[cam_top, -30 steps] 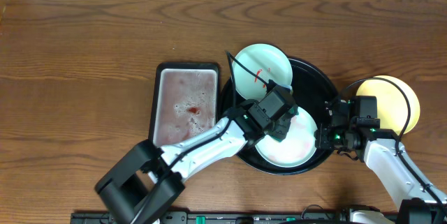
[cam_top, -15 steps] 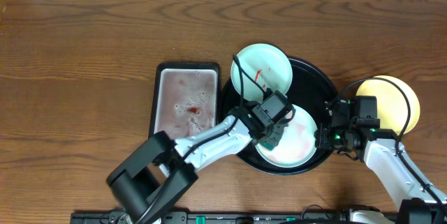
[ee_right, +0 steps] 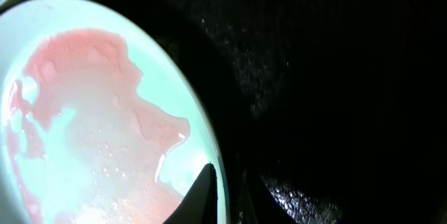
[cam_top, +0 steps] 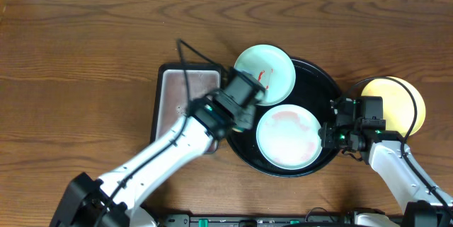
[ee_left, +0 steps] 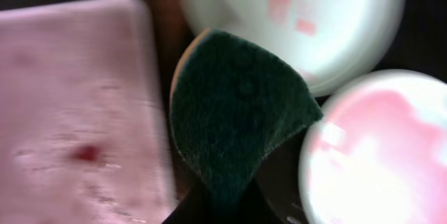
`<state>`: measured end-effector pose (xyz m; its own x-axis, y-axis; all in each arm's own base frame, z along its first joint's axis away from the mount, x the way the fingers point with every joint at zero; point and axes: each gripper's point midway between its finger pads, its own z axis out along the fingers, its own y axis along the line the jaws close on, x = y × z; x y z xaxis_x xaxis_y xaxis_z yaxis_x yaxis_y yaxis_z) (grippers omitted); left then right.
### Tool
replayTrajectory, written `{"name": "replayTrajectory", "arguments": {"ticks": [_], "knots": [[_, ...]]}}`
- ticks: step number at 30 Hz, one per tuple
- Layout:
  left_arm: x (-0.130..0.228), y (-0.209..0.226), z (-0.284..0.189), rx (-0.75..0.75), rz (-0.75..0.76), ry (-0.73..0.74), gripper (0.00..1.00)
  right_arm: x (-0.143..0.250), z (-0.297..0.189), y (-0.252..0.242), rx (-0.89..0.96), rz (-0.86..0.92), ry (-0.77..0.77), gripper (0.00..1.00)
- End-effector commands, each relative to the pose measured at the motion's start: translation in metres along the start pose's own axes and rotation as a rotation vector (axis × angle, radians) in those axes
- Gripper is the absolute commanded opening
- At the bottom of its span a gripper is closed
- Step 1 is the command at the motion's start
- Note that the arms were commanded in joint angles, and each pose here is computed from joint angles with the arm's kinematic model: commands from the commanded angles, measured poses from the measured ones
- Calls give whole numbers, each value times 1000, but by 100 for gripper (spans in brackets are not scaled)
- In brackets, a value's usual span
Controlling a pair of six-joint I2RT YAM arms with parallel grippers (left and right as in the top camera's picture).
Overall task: Clean dirty plates on tray and stack at the side
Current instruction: 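Move the sponge back into the soapy metal tray with left gripper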
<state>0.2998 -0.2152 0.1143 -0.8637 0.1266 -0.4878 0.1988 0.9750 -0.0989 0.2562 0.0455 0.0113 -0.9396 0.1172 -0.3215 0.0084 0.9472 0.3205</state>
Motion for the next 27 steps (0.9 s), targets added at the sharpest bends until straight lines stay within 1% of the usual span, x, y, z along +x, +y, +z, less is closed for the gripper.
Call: {"name": "replayTrajectory", "arguments": {"ticks": [1,3,5,8,13,19,21,22,24,25,27], "knots": [[-4,48,10,-68,-92,20,7,0,1,-1,8,-6,1,11],[-3,68,15,-83,-145,37,7,0,1,-1,8,-6,1,12],[-4,87,21,-90,-199,48,7,0,1,-1,8,-6,1,16],[-1,107,32,-58,-269,74,7,0,1,-1,7,-6,1,17],[9,124,50,-71,-286,109,7,1,1,6,-30,-6,4,18],[24,127,67,-88,-285,170,8,2,1,5,-29,-5,8,16],[26,127,70,-90,-285,181,16,5,2,5,-28,-3,13,16],[27,127,70,-91,-285,183,28,6,3,5,-28,-2,16,15],[27,127,70,-91,-285,184,45,9,4,4,-28,0,23,15],[27,127,70,-86,-286,185,49,11,4,4,-27,1,25,16],[28,126,70,-81,-286,190,52,12,5,3,-27,2,27,15]]}}
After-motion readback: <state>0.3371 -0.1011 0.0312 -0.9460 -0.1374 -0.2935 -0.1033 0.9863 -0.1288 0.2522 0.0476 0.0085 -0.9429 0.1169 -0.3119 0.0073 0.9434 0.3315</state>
